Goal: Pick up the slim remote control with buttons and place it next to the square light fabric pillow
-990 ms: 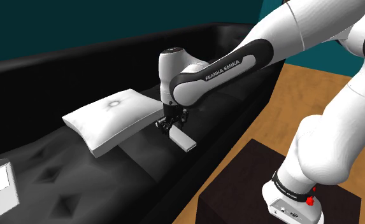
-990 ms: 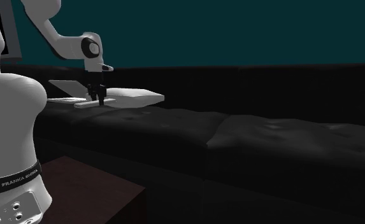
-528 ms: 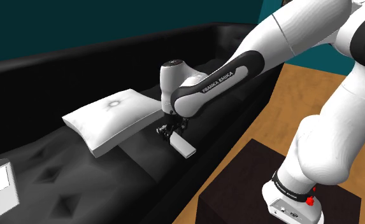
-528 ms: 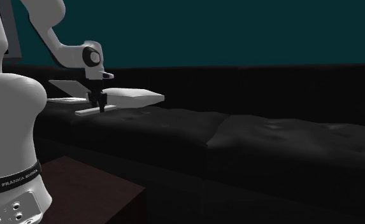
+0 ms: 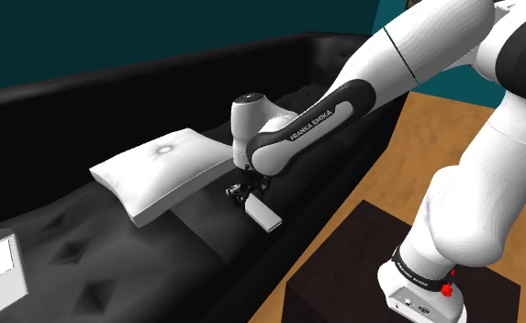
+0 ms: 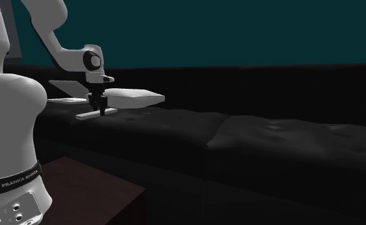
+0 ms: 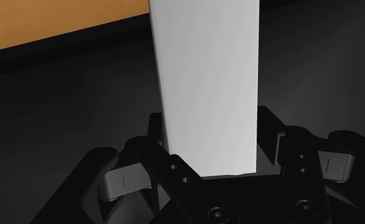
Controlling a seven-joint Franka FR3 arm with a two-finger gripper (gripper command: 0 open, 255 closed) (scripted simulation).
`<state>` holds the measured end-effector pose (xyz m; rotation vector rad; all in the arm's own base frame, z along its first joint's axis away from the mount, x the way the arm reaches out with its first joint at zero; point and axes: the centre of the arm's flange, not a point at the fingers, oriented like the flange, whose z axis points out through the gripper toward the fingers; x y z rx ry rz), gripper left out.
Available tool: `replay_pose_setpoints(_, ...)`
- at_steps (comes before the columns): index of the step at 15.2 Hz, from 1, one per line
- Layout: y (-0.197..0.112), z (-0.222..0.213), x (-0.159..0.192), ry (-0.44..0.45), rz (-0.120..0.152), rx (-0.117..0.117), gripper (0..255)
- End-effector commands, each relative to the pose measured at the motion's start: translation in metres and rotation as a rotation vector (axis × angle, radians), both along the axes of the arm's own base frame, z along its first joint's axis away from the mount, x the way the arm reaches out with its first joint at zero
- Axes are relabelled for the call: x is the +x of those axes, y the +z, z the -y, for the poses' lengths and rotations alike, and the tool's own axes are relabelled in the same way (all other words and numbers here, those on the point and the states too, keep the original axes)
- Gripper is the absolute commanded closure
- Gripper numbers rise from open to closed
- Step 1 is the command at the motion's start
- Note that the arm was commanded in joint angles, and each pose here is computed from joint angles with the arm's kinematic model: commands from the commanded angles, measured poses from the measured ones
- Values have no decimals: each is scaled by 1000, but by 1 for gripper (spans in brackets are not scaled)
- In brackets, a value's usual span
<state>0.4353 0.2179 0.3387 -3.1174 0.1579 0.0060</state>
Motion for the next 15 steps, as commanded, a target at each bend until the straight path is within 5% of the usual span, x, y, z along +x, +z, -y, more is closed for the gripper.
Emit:
replay_pose_setpoints(1, 0, 0, 0, 0, 0, 0, 255)
replay_pose_setpoints(2, 0, 0, 0, 0, 0, 0, 0)
replay_pose_setpoints(7, 0, 0, 0, 0, 0, 0, 0)
replay_pose_setpoints(11, 50, 1, 0, 0, 0, 0, 0)
replay_pose_setpoints(15, 50, 1, 0, 0, 0, 0, 0)
